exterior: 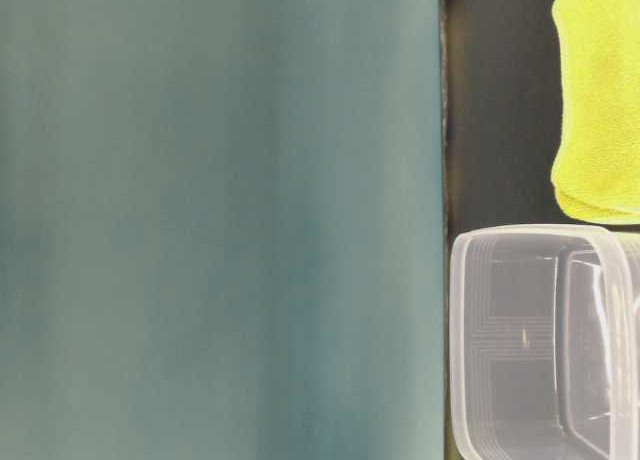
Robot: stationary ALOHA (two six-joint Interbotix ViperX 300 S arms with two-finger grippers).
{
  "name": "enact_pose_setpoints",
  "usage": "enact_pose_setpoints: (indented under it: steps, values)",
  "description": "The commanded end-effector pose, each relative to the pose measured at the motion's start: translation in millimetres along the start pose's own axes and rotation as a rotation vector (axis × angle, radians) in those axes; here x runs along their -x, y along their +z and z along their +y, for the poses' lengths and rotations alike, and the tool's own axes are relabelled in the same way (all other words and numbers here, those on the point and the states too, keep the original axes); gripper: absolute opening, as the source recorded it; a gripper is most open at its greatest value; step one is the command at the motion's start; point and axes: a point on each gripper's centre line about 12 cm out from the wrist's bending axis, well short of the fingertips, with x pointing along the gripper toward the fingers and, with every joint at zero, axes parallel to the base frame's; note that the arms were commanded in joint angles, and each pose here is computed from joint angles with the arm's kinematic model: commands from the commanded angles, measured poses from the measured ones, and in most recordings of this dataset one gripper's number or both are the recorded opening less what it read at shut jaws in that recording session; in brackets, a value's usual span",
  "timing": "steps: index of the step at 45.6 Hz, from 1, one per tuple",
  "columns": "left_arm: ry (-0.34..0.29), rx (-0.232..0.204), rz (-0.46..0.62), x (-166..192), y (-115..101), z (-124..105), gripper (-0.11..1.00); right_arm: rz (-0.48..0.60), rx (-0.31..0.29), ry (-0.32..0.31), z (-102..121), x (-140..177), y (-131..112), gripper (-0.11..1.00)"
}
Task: Place the yellow towel into the container with the left arm.
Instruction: 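Move the left gripper over the yellow towel right of the container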
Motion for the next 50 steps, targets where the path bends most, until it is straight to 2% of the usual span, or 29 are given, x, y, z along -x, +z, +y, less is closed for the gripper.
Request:
enact_pose_setpoints:
  steps: [1,5,9,12,20,24,35,38,44,48,50]
  values:
    - [-0.005,-0.007,0.014,-10.5,10.0,-0.1,0.06,-0.009,-0.017,0.004,1.0,-2.4,3.8,0.01]
    - [-0.002,0.019,0.060,-21.5,17.6,0.3,0.02,0.035,-0.074,-0.004,0.1,-0.8,-1.1,0.01]
    - [-0.003,0.022,0.100,-30.8,23.2,-0.1,0.02,0.101,-0.117,-0.008,0.1,1.7,-7.2,0.01]
    - [-0.002,0.020,0.146,-41.4,25.1,-0.2,0.02,0.190,-0.148,-0.012,0.6,6.5,-15.7,0.01]
    - [0.005,0.014,0.250,-73.9,27.7,1.1,0.02,0.378,-0.162,-0.028,0.1,20.7,-32.4,0.01]
    - [0.009,0.015,0.316,-92.4,23.6,1.9,0.02,0.402,-0.159,-0.042,-2.2,25.8,-33.1,0.01]
    - [0.010,0.012,0.442,-138.0,10.3,2.0,0.02,0.350,-0.161,-0.065,-6.5,35.7,-26.0,0.03]
    - [0.007,0.008,0.463,-152.4,8.9,1.0,0.02,0.338,-0.161,-0.064,-6.4,38.1,-24.5,0.14]
    - [0.013,0.007,0.535,-177.5,4.3,2.6,0.03,0.331,-0.162,-0.070,-7.2,41.1,-26.0,0.52]
    - [0.024,0.008,0.615,-192.0,-4.4,6.0,0.10,0.328,-0.159,-0.070,-7.4,42.1,-26.2,0.74]
    - [0.027,0.009,0.665,-200.5,-8.9,6.4,0.16,0.324,-0.154,-0.070,-7.4,42.4,-25.5,0.80]
